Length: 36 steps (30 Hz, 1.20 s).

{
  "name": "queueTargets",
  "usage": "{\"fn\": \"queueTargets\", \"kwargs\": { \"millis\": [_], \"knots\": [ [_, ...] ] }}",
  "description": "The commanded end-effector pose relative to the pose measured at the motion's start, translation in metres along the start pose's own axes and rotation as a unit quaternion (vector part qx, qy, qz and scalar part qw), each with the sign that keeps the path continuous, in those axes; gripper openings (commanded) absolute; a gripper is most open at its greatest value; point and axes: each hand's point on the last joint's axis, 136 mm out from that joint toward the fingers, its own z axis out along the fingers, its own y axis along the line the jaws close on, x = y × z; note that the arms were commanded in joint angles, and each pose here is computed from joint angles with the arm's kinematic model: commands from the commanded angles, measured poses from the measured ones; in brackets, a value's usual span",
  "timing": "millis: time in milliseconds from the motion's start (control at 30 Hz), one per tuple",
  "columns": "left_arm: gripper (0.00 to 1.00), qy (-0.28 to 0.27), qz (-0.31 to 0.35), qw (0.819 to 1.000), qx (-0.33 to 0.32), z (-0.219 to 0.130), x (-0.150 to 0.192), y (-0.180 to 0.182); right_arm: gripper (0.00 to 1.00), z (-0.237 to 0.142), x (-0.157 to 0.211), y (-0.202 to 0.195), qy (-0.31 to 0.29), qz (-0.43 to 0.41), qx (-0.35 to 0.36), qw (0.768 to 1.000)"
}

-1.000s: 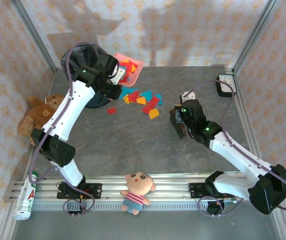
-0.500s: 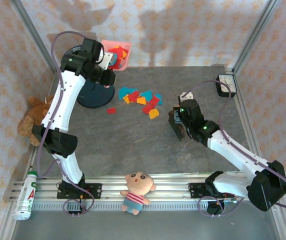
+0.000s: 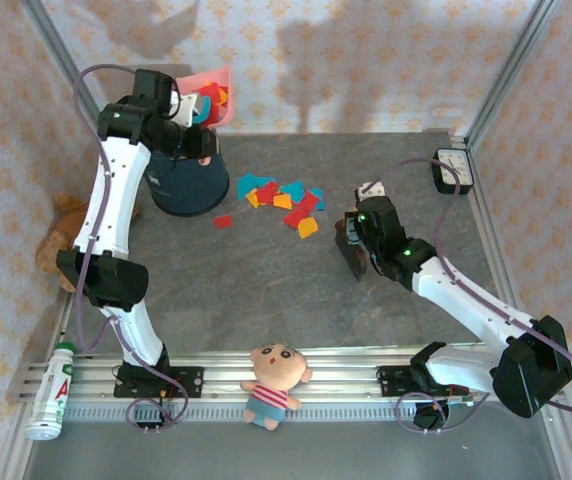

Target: Sweep away the paper scraps from the table

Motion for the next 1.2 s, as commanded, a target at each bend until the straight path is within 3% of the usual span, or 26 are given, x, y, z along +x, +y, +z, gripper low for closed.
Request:
{"fn": "queueTargets", "kwargs": {
  "millis": [0,400,1167],
  "knots": [
    [0.00,-0.033,-0.029,0.998,0.052,-0.012,-0.015,-0.012,0.00,-0.001,-0.009,0.001,-0.006,0.011,-0.002,1.000],
    [0.00,-0.076,-0.129,0.976,0.160,-0.015,-0.042,-0.010,0.00,-0.001,-0.010,0.002,-0.007,0.011,-0.003,1.000],
    [0.00,-0.126,-0.244,0.923,0.269,-0.011,-0.066,-0.003,0.00,0.005,-0.003,0.004,0.009,0.009,-0.005,1.000]
  ]
}}
